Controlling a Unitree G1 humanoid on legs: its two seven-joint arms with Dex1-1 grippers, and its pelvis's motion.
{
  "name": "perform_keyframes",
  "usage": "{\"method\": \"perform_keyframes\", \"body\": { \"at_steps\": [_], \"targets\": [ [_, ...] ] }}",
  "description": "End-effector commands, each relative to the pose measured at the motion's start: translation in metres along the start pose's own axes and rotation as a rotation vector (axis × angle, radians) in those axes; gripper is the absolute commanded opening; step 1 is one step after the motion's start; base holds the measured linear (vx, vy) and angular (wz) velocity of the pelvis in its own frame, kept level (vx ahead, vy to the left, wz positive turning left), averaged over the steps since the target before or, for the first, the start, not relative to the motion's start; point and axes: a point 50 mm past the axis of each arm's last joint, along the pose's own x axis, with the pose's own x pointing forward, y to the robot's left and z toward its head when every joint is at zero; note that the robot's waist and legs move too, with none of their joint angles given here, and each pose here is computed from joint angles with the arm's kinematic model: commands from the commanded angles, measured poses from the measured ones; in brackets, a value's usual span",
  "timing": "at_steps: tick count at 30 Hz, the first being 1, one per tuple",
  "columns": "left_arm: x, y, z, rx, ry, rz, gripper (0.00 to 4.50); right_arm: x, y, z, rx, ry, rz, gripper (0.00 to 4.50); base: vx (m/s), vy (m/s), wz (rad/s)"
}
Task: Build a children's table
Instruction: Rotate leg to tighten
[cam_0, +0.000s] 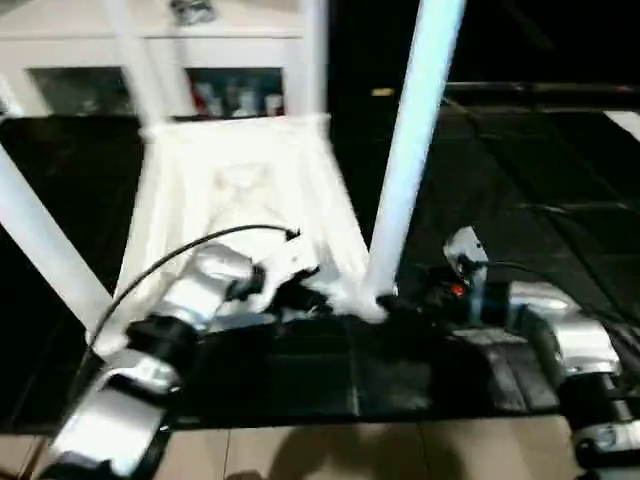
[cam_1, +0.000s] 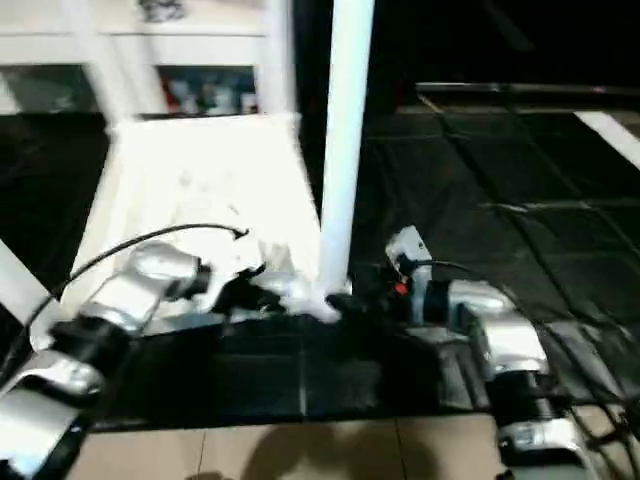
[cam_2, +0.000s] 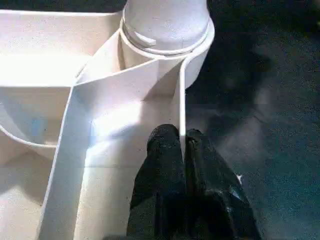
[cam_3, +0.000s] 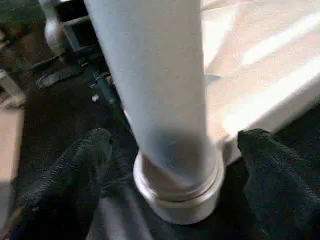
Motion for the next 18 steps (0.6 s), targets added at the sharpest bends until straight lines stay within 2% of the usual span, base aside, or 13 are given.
{"method": "perform_keyframes", "body": {
  "at_steps": [1, 4, 8, 9, 11, 13, 17, 18],
  "targets": [
    [0.005, -0.005, 0.014, 0.086, -0.016, -0.097, 0.00, -0.001, 0.000, 0.007, -0.038, 0.010, 0.058, 4.37, 0.000, 0.000, 0.00],
    [0.002, -0.006, 0.012, 0.129, 0.025, -0.145, 0.00, 0.002, 0.002, 0.010, -0.087, 0.030, 0.145, 4.37, 0.000, 0.000, 0.00],
    [0.001, -0.006, 0.011, 0.160, 0.057, -0.177, 0.00, 0.006, 0.003, 0.010, -0.084, 0.058, 0.216, 4.37, 0.000, 0.000, 0.00],
    [0.001, -0.006, 0.011, 0.166, 0.063, -0.179, 0.00, 0.007, 0.004, 0.010, -0.086, 0.063, 0.226, 4.11, 0.000, 0.000, 0.00],
    [0.000, -0.006, 0.011, 0.182, 0.075, -0.196, 0.00, 0.011, 0.004, 0.009, -0.085, 0.085, 0.258, 4.11, 0.000, 0.000, 0.00],
    [0.000, -0.006, 0.010, 0.190, 0.080, -0.208, 0.00, 0.013, 0.003, 0.008, -0.083, 0.102, 0.279, 3.78, 0.000, 0.000, 0.00],
    [-0.001, -0.005, 0.009, 0.194, 0.084, -0.213, 0.00, 0.016, 0.003, 0.007, -0.075, 0.110, 0.310, 3.65, 0.000, 0.000, 0.00],
    [-0.001, -0.005, 0.009, 0.196, 0.087, -0.214, 0.00, 0.017, 0.003, 0.008, -0.072, 0.108, 0.317, 3.41, 0.000, 0.000, 0.00]
  ]
}}
